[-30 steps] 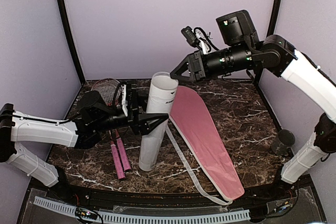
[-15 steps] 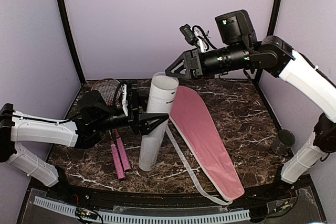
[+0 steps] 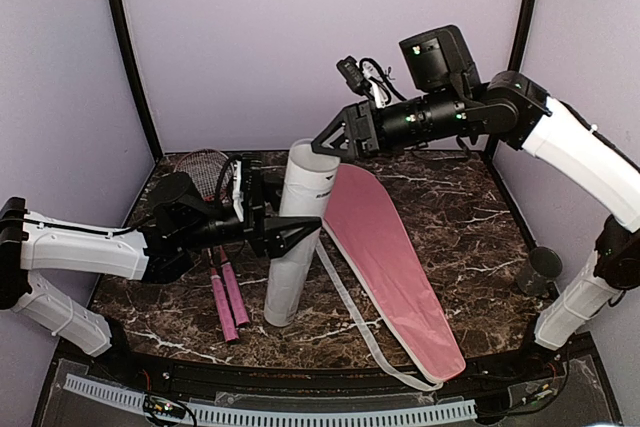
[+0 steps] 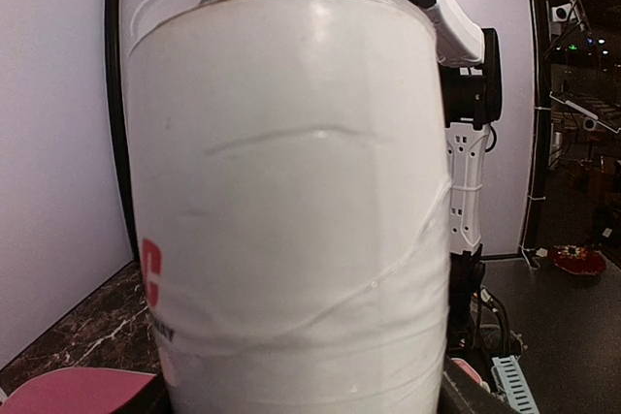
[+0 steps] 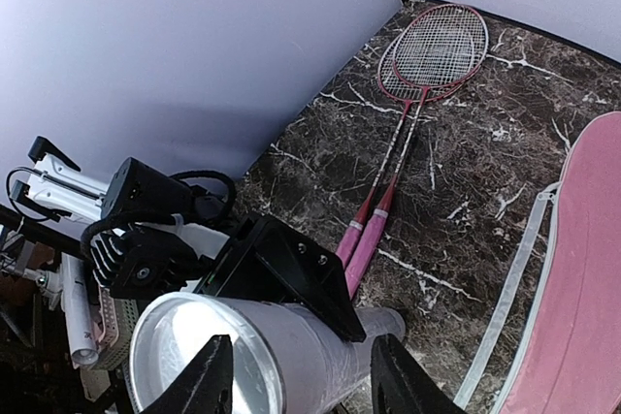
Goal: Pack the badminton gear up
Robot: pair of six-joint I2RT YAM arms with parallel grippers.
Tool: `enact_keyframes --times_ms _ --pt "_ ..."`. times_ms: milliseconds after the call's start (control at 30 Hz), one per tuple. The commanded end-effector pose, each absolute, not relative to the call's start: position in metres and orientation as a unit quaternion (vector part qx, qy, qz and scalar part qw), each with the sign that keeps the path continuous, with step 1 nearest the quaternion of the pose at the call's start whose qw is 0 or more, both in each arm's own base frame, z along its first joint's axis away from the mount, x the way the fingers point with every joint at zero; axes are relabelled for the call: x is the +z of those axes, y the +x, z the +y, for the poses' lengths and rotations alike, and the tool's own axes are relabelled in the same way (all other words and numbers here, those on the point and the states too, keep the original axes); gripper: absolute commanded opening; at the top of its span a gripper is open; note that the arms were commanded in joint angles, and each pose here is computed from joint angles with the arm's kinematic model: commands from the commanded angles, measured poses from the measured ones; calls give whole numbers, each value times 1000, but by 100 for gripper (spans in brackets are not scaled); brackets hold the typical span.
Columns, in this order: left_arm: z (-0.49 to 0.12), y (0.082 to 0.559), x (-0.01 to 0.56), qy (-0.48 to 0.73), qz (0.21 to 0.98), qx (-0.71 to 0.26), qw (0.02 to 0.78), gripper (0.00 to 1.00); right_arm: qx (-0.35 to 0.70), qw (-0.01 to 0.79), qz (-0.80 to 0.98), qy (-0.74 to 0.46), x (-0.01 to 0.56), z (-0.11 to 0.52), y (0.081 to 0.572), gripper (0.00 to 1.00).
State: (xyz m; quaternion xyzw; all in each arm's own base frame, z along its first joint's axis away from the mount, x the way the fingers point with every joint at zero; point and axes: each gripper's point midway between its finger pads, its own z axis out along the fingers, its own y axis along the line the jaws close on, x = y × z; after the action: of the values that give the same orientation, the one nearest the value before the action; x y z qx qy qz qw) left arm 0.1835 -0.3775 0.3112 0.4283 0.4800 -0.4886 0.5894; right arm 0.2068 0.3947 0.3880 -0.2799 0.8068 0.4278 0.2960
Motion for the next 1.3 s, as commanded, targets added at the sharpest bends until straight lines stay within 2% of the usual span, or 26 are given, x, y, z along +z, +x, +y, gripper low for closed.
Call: enact_keyframes --times_ms 0,567,733,867,1033,1267 --pt "-380 177 303 443 487 -492 569 70 396 246 839 -279 349 396 203 48" --pt "-382 181 290 463 505 -465 560 74 349 183 877 -275 309 393 198 48" --pt "-382 183 289 460 510 -461 562 69 355 195 873 -274 317 394 201 48" --pt "-378 188 293 440 518 -459 572 65 367 234 860 -265 340 393 207 52" --pt "-370 192 302 415 516 -457 594 63 411 329 812 -253 400 383 212 64" --pt "-357 213 324 373 524 -415 643 59 403 451 775 -184 449 341 235 70"
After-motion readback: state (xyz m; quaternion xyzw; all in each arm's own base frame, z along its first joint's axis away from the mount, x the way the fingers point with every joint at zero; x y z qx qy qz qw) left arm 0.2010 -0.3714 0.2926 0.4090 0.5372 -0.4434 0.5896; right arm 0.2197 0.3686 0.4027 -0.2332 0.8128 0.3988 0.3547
